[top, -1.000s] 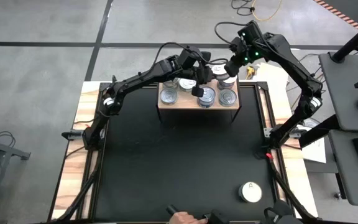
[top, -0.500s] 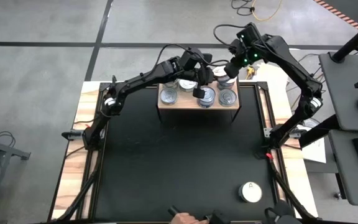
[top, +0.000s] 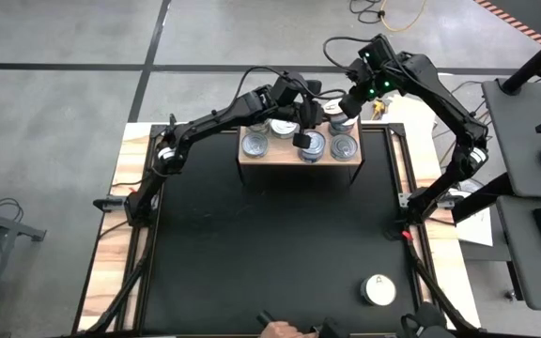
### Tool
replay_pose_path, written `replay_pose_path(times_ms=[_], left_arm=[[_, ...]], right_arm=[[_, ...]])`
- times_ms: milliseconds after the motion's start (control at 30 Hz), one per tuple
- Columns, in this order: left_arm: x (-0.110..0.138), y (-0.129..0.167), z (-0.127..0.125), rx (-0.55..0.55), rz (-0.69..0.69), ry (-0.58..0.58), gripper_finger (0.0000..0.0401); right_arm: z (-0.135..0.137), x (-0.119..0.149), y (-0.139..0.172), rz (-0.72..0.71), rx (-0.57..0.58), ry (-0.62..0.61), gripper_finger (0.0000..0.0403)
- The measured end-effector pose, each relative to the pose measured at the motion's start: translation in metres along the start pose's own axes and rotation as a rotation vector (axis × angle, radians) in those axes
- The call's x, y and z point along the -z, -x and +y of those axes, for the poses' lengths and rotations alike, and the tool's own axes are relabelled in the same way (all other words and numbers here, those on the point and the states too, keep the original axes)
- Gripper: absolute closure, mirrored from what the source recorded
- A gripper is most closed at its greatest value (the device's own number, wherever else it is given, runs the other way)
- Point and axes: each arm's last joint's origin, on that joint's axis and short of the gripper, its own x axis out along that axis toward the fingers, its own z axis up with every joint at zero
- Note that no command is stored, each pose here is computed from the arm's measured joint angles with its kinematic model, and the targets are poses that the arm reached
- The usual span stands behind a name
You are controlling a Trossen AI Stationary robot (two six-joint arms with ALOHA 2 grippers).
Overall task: Stack canned seafood by type on shelf
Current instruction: Stack the blue pink tuna can on top of the blue pink tuna can on the shelf
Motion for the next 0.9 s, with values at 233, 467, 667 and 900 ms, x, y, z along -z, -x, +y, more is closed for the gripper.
replay_pose_path(times_ms=[233,467,667,900], left_arm=[[-0.0007,-0.0001,0.0006,-0.005,-0.010,-0.002,0.0401],[-0.0006,-0.0013,-0.0002,-0.004,-0.018,-0.004,0.0401],[0.0002,-0.0023,-0.0008,-0.004,-0.019,0.000,0.0401],[0.0018,-0.0039,-0.0021,-0.001,-0.015,0.002,0.0401]], right_arm=[[-0.0001,0.0000,0.0000,0.000,0.002,-0.003,0.0394],[-0.0001,-0.0002,0.0001,-0.001,0.003,-0.003,0.0394],[-0.0003,-0.0011,0.0001,-0.011,0.004,-0.002,0.0394],[-0.0004,-0.0016,0.0001,-0.016,0.003,0.002,0.0394]])
